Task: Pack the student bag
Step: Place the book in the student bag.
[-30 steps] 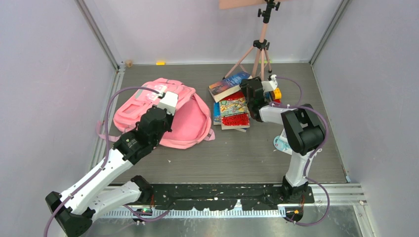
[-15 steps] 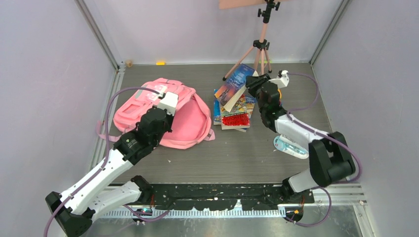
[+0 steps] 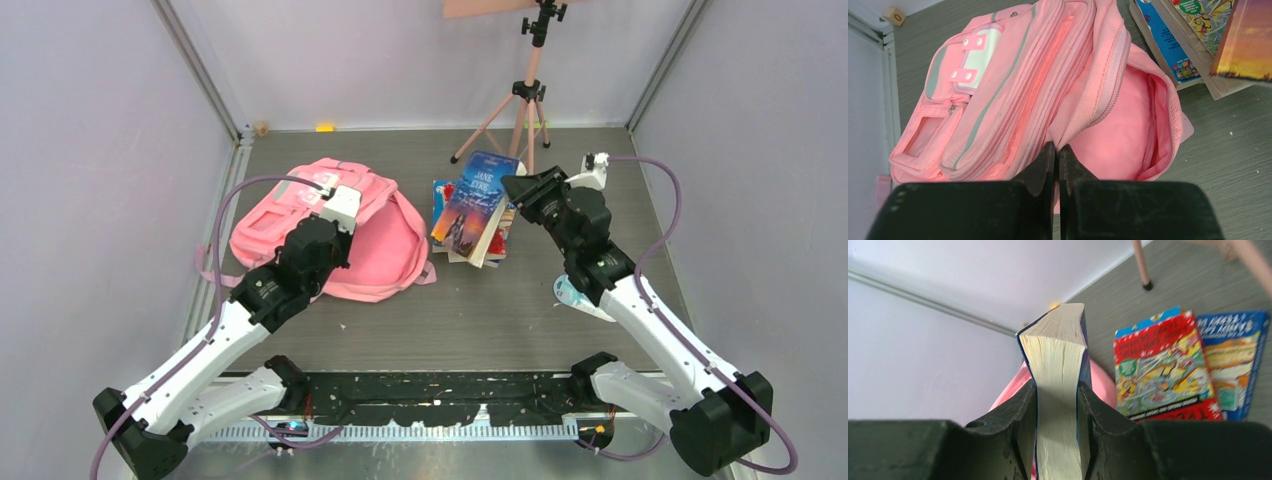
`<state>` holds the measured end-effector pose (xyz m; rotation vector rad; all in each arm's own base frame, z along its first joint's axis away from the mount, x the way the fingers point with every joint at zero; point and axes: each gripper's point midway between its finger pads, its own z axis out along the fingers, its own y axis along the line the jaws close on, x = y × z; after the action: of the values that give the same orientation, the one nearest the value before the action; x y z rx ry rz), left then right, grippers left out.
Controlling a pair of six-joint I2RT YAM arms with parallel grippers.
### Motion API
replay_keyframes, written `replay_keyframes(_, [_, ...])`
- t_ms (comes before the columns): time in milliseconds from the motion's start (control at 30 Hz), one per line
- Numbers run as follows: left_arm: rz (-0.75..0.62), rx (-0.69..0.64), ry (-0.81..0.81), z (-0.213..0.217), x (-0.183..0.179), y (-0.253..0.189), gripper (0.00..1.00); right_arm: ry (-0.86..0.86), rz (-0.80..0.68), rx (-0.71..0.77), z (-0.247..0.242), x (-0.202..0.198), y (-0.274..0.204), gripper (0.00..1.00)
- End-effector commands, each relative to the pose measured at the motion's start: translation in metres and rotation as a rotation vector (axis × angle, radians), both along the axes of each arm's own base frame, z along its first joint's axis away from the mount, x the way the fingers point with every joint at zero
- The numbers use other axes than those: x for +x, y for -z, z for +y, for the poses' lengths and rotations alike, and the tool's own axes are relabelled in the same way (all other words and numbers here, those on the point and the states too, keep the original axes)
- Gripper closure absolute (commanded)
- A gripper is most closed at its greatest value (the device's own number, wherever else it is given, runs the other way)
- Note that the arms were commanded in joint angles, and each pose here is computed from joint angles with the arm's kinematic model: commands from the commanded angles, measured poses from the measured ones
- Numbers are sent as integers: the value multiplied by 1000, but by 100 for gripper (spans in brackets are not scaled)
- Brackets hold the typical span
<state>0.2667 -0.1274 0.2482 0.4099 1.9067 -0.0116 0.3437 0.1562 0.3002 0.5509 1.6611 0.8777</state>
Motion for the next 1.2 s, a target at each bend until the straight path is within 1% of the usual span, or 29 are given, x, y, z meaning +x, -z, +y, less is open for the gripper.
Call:
replay_keyframes(0, [-97,-120,12,-10,6,-34,100,-107,-68,289,34,-21,-47,100])
replay_keyframes(200, [-95,-127,21,-12,5,-34,100,-190,-10,421,81,-30,-37,99])
replay_keyframes(233, [-95,-126,18,-11,5,-33,100,-192,-20,442,84,-30,-41,99])
replay_keyframes(367, [-102,-133,21,-11,4,-35,100,-232,-5,487,112,-34,-42,99])
replay_keyframes(467, [-102,-135,26,-12,4,-36,100,-249,29,519,131,-29,-33,99])
replay_keyframes(500, [-103,-136,27,-12,4,-36,100,-264,24,557,137,-30,-37,99])
replay_keyframes(533, [-103,-137,28,-12,4,-37,100,-267,40,562,145,-26,-29,99])
replay_keyframes(633, [-103,-136,29,-12,4,-36,100,-291,39,630,162,-23,-29,99])
replay_keyframes(733, [-103,-135,29,-12,4,-36,100,-304,39,657,181,-14,-23,99])
replay_keyframes(900, [-102,-136,32,-13,4,-36,100,-313,36,741,196,-3,-20,99])
replay_keyframes(1167, [-99,-153,46,-15,2,-37,100,-319,-3,793,211,15,-29,99])
